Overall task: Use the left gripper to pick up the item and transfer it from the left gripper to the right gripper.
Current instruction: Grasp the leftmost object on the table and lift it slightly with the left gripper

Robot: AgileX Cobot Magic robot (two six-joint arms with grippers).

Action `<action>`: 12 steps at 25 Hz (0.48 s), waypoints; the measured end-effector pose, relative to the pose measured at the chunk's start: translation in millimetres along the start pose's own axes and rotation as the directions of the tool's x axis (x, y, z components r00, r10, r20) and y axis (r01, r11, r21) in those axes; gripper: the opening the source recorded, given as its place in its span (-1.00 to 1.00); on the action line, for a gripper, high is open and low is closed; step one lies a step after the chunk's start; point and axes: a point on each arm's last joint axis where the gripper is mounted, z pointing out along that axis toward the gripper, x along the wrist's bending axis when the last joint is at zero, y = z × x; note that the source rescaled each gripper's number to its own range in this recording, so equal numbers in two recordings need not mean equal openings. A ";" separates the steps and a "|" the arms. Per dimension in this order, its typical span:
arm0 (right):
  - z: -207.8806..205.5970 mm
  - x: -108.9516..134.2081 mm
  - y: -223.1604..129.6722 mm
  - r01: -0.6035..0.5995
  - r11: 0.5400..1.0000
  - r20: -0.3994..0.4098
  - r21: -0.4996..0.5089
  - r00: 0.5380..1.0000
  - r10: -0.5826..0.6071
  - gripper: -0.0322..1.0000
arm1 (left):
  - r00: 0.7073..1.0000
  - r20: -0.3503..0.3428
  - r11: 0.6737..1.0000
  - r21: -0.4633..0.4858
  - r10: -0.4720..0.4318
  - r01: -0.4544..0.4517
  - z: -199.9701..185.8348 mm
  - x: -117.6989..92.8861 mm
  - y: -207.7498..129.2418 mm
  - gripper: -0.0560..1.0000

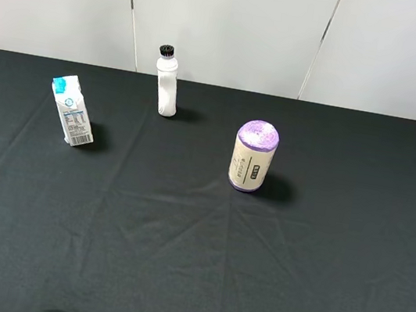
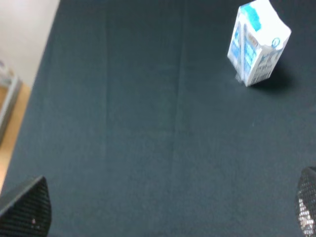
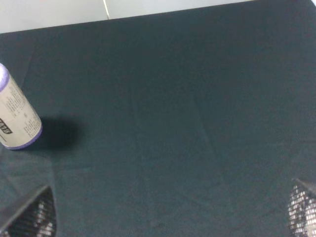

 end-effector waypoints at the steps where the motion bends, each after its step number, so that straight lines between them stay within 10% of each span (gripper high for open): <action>1: 0.0 0.0 0.0 0.000 1.000 0.000 0.000 1.000 0.000 1.00 | 1.000 0.000 1.000 0.025 -0.013 0.013 5.6 -0.2 6.4 1.00; 12: 0.0 0.0 0.0 0.000 1.000 0.000 0.000 1.000 0.000 1.00 | 0.989 0.026 0.942 0.309 -0.148 0.133 95.2 -9.2 74.4 1.00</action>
